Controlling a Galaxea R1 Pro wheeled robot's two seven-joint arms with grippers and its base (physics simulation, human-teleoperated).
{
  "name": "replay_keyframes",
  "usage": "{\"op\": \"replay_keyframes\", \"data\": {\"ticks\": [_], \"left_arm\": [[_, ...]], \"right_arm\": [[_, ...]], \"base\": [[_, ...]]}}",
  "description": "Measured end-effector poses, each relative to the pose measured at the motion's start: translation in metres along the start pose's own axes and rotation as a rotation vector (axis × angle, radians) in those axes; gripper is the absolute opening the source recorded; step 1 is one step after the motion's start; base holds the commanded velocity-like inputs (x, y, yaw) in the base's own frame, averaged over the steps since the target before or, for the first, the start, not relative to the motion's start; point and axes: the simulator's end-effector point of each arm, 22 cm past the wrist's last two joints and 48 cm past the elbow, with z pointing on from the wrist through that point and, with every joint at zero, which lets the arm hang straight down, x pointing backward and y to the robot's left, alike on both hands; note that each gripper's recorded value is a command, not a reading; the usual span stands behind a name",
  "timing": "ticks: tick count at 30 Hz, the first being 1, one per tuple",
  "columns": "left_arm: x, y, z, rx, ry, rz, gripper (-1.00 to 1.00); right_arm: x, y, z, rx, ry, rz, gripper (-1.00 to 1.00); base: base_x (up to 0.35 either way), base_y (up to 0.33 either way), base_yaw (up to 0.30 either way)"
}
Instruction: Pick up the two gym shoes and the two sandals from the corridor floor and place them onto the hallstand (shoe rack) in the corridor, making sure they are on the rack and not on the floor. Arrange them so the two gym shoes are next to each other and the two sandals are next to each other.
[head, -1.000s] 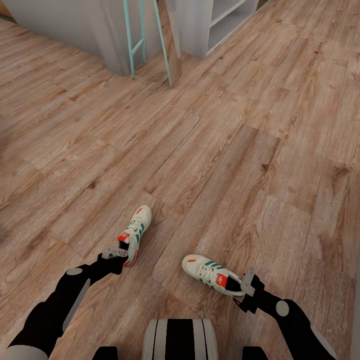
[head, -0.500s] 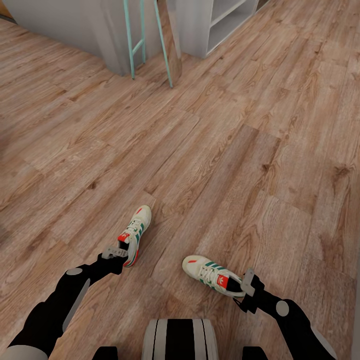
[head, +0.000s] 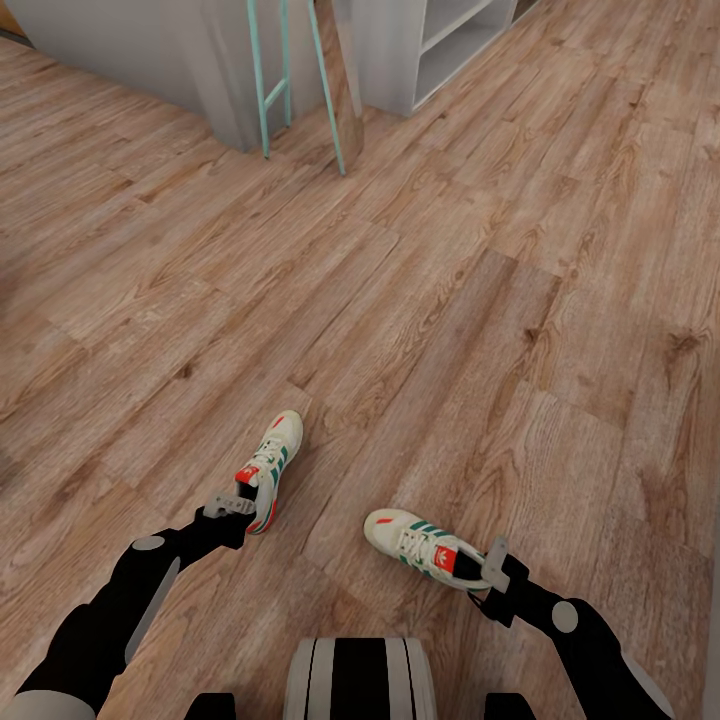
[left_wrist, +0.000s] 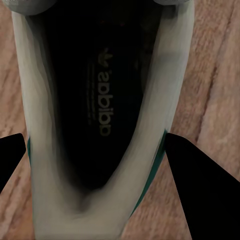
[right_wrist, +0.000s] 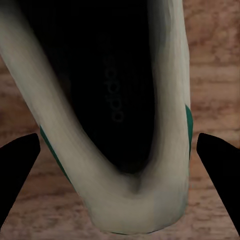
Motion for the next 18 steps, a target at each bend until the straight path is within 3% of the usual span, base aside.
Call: {"op": "replay_keyframes", "data": {"ticks": [18], "left_arm": [[0.0002, 0.0031, -0.0011, -0.004, 0.001, 0.002, -1.0]], "right_arm": [[-0.0001, 0.0001, 0.0, 0.0, 0.0, 0.002, -1.0]], "base": [[0.0, 0.0, 0.0]]}}
